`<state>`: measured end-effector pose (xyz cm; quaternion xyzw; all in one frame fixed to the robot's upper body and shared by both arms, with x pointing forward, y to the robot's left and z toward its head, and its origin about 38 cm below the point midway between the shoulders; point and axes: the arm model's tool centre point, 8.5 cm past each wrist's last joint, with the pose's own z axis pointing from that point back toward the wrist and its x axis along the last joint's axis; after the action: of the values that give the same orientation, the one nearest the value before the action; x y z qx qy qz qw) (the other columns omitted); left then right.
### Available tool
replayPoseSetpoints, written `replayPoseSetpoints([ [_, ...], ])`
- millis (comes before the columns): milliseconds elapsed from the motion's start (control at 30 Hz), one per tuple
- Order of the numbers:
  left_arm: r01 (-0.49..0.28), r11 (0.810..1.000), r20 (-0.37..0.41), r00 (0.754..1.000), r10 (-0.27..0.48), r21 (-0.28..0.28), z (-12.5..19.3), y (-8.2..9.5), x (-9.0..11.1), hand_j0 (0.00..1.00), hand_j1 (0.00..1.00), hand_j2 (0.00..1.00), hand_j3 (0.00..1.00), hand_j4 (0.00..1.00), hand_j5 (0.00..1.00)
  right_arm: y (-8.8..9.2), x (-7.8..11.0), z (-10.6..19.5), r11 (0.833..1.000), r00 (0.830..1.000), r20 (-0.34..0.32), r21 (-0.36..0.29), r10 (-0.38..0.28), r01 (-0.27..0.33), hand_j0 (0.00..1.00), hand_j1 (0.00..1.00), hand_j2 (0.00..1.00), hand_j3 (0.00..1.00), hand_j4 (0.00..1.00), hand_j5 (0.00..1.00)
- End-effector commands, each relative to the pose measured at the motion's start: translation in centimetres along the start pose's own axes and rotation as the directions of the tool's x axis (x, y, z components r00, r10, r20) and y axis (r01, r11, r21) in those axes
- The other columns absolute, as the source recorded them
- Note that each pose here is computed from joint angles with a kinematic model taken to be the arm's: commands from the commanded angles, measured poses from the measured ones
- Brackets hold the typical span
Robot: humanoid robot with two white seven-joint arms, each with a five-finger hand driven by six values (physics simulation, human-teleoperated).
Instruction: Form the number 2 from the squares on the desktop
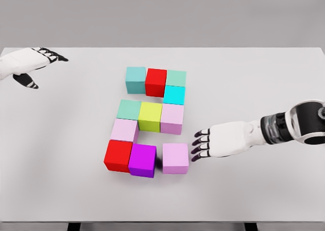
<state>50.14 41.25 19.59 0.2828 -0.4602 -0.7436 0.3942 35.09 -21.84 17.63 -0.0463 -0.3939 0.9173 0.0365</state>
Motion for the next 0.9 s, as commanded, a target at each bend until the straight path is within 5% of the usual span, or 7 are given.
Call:
replayPoseSetpoints([
  [0,-0.005,1.000,-0.004,1.000,0.005,0.005,0.2,0.1,-0.2,1.00,1.00,1.00,1.00,1.00,1.00,-0.4,0.0,-0.4,1.000,1.000,0.008,-0.010,0.002,-0.002,1.00,1.00,1.00,1.00,1.00,1.00],
  [867,-0.009,1.000,-0.008,1.000,0.009,0.000,0.4,-0.2,-0.3,1.00,1.00,1.00,1.00,1.00,1.00,-1.3,0.5,-1.8,0.999,0.999,0.042,-0.031,0.020,-0.019,1.00,1.00,1.00,1.00,1.00,1.00],
])
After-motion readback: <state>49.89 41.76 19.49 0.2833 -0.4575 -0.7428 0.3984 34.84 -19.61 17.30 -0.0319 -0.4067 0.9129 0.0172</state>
